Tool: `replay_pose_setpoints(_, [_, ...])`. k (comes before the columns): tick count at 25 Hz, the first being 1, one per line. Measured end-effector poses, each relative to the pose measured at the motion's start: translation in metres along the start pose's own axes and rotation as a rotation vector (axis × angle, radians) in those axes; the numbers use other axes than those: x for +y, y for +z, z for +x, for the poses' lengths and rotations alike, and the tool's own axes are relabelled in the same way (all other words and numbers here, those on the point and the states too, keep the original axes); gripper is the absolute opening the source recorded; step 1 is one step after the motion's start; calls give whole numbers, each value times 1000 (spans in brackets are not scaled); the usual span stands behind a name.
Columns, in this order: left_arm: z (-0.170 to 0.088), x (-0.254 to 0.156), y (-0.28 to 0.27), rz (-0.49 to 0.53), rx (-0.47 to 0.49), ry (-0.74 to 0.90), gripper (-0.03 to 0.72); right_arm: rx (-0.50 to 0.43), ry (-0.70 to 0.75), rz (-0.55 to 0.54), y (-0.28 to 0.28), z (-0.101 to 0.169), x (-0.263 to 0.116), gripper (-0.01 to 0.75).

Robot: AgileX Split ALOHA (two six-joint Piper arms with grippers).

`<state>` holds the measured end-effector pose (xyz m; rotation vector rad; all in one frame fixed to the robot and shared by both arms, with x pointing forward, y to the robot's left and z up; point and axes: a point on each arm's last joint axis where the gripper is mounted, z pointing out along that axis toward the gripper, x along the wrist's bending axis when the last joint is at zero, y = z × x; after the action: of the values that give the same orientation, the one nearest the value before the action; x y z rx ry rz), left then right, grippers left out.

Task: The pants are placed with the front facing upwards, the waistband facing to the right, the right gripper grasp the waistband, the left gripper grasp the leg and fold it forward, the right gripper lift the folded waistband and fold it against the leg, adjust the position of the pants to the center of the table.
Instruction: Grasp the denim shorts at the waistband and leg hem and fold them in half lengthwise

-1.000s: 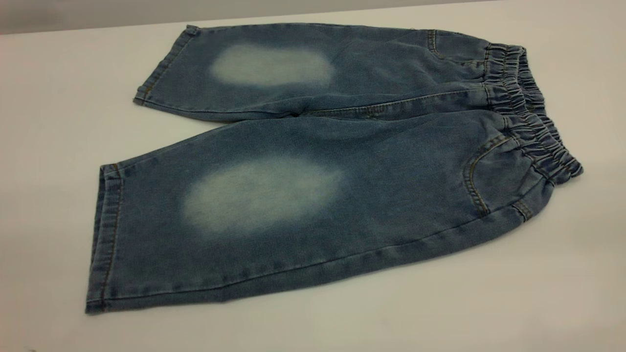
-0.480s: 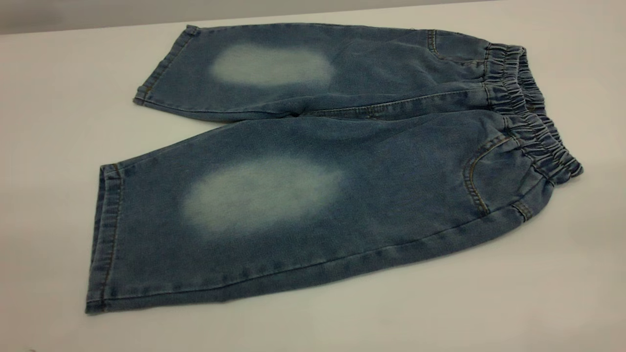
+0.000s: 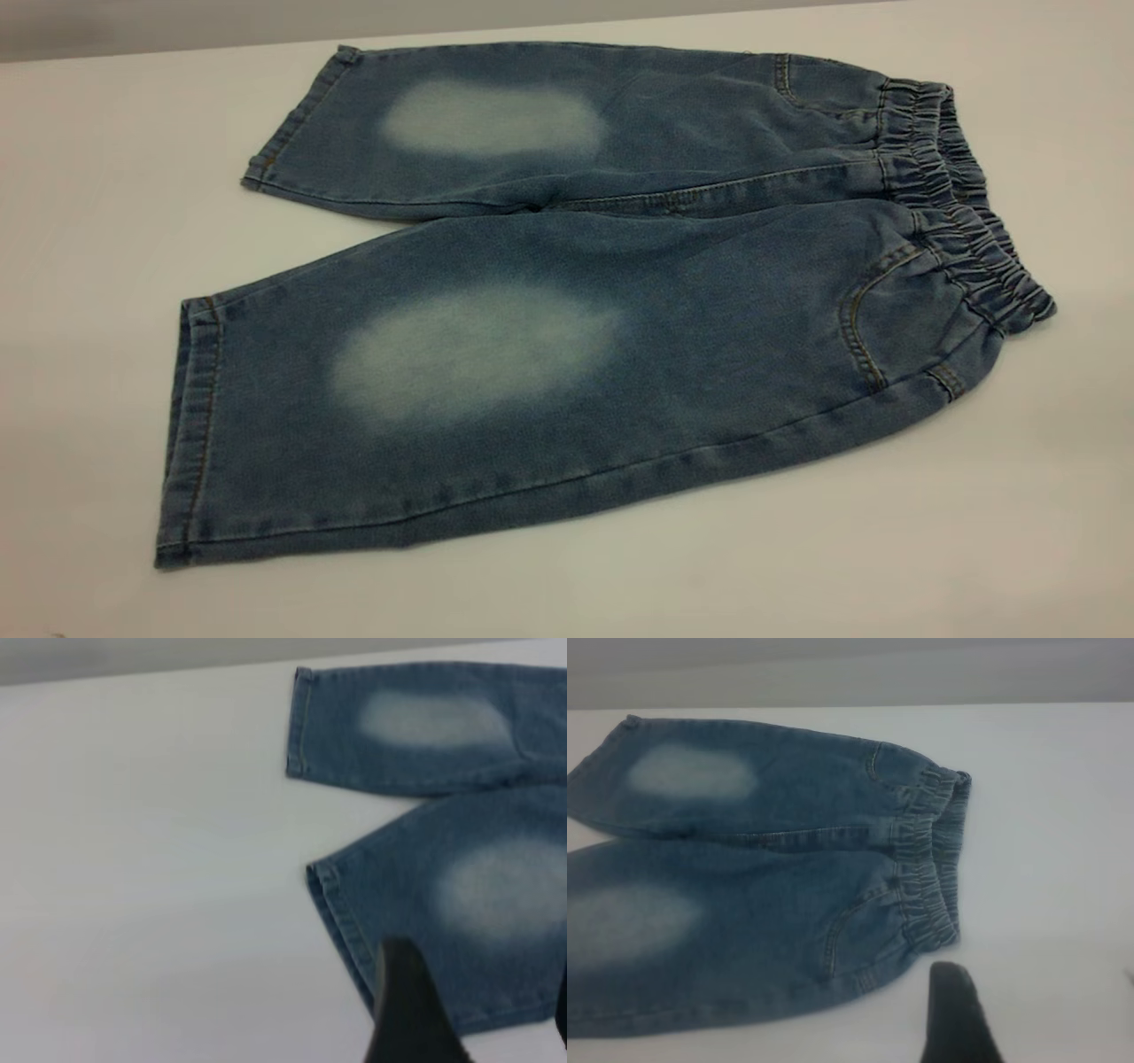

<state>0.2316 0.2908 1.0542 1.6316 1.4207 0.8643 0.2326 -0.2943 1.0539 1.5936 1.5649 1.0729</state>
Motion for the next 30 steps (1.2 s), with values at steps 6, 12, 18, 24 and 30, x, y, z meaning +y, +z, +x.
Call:
replay_pose_setpoints(6, [0, 0, 0, 0, 0, 0, 372, 5, 3, -4, 0, 0, 0, 366])
replay_pose_setpoints(12, [2, 13, 10, 57, -6, -47, 372, 61, 33, 14, 4, 6, 5, 366])
replay_pose_setpoints(18, [8, 57, 34, 91, 0, 16, 372, 139, 38, 129, 37, 15, 32, 366])
replay_pose_setpoints(24, [17, 86, 90, 217, -7, 82, 372, 169, 153, 262, 87, 19, 50, 366])
replay_pose_setpoints(30, [20, 81, 149, 393, -72, 115, 372, 136, 183, 352, 139, 16, 54, 366])
